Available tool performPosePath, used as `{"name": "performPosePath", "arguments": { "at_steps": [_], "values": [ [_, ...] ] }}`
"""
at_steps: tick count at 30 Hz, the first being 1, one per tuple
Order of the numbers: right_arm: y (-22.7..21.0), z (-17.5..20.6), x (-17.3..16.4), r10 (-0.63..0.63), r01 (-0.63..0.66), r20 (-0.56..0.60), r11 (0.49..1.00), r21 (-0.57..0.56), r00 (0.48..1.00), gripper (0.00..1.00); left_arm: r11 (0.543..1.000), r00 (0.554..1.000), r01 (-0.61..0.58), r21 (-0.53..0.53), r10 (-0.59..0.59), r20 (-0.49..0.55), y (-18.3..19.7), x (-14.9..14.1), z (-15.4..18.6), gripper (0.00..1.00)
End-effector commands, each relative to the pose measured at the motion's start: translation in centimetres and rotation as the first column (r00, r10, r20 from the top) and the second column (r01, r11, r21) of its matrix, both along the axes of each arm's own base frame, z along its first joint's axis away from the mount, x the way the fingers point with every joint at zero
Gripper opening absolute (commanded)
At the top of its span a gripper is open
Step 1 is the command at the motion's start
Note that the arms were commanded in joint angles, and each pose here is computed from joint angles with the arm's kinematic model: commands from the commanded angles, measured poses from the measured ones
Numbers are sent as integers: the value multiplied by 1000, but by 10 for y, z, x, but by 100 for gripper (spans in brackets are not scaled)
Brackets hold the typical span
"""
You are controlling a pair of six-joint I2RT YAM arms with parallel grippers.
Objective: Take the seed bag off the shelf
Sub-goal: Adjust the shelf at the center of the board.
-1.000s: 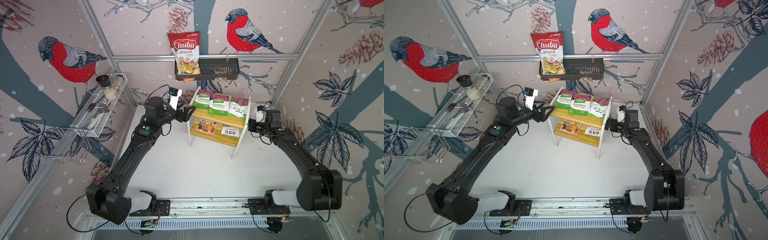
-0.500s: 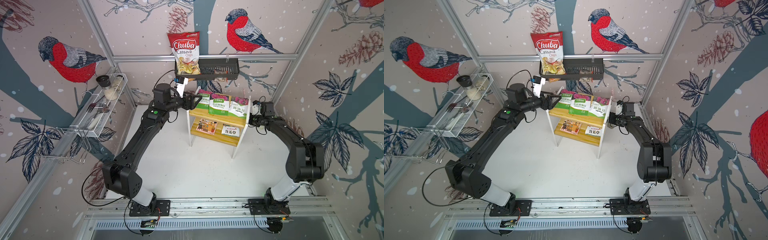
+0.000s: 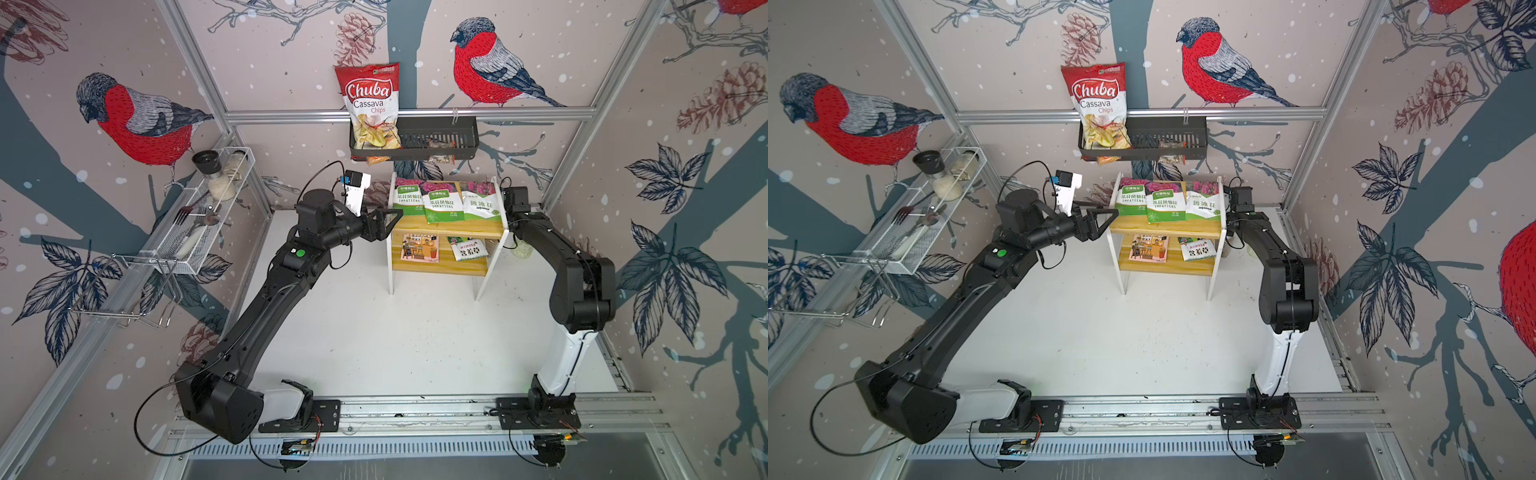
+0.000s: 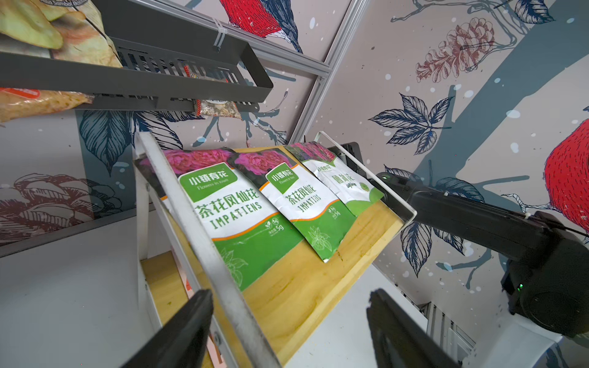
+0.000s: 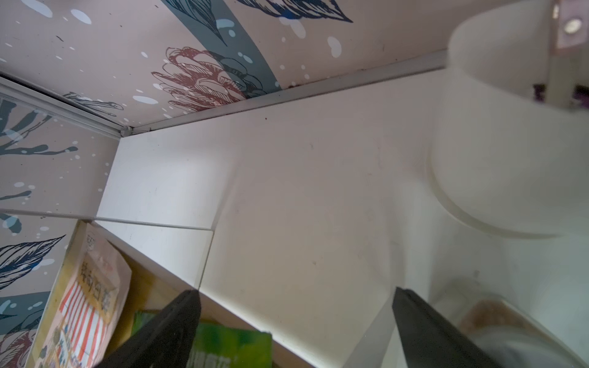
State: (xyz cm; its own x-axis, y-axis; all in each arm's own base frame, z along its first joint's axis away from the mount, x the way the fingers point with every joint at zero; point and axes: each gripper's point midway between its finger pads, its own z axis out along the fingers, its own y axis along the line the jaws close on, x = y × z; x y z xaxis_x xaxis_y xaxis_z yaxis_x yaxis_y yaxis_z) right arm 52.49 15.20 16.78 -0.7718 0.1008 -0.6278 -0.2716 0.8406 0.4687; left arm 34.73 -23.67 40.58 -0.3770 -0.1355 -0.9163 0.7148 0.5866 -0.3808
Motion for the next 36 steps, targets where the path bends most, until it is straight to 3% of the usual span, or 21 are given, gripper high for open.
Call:
{"name": "performPosePath", "arguments": {
  "at_steps": [1, 11, 15, 21, 25, 30, 34, 36],
  "values": [
    [22, 0, -2, 63, -63, -11, 998, 2, 998, 100, 999, 999, -36, -7, 36, 16, 6, -3, 6, 80],
    [2, 8, 0, -3, 5, -19, 997, 78, 1000, 100, 998, 998, -56, -5, 56, 16, 10, -4, 7, 80],
    [1, 32, -7, 52, -52, 3, 980, 190, 999, 100, 995, 995, -95, -5, 95, 33, 16, -2, 13, 80],
    [0, 52, -12, 46, -53, 40, 979, 196, 998, 100, 992, 991, -128, -15, 128, 27, 18, 3, 19, 80],
    [-16, 47, -22, -11, 10, 5, 982, 191, 1000, 100, 961, 963, -266, -76, 261, -66, 27, 17, 30, 80],
    [-42, 36, -44, -102, 109, -46, 978, 179, 994, 100, 882, 892, -432, -188, 388, -230, 37, 20, 37, 80],
    [-60, 23, -64, -191, 204, -96, 969, 143, 977, 100, 799, 817, -542, -259, 429, -386, 40, 14, 29, 80],
    [-68, 17, -74, -240, 253, -119, 960, 117, 964, 100, 793, 796, -556, -250, 422, -433, 33, 13, 28, 80]
  ]
}}
